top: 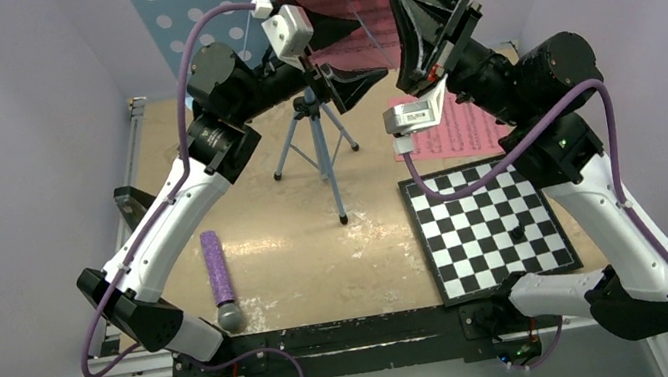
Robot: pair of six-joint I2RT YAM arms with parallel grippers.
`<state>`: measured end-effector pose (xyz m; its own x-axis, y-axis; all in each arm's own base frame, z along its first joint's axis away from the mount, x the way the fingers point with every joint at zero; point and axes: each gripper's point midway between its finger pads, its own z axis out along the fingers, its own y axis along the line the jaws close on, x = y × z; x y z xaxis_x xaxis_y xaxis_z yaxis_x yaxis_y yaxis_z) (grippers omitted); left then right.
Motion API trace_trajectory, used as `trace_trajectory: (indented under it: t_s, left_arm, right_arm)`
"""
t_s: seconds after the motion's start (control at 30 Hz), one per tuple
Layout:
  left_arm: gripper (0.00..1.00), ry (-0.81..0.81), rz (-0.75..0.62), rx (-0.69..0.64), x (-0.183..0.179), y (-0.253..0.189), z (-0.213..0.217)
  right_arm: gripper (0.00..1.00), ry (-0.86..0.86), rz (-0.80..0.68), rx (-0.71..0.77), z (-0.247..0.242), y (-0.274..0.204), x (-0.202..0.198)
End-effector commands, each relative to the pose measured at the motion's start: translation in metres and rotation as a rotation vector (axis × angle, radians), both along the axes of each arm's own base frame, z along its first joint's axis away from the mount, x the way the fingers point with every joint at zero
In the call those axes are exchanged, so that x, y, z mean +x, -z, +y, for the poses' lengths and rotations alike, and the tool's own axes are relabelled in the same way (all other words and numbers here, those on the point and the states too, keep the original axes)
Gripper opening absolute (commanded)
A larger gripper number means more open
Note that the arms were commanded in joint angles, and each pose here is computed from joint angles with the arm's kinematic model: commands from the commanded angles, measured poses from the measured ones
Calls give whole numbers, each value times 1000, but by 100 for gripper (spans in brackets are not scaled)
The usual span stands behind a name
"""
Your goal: Pack up the instrument practice props
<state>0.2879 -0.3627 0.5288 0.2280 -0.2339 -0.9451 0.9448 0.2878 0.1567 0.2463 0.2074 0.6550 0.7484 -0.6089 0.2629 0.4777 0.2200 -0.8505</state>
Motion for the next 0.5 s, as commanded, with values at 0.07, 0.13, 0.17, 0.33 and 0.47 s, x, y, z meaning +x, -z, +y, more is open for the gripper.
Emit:
trace_trajectory:
  t_s: [0.07, 0.13, 0.17, 0.33, 0.47]
  left_arm:
    - [91, 6, -45, -59, -8, -26, 4]
    - [91, 5, -44, -59, -8, -26, 4]
    - [91, 4, -45, -60, -8, -27, 4]
    - [91, 3, -48, -62, -8, -27, 4]
    - [91, -1, -49, -65, -8, -28, 5]
  right_arm:
    - [40, 35, -48, 67, -16, -20, -10]
    - [40, 38, -45, 68, -17, -20, -11]
    - [39, 39, -39, 70, -18, -20, -10]
    - [27, 53, -4, 67, -19, -14, -6]
    - [17, 58, 23, 61, -19, -10, -4]
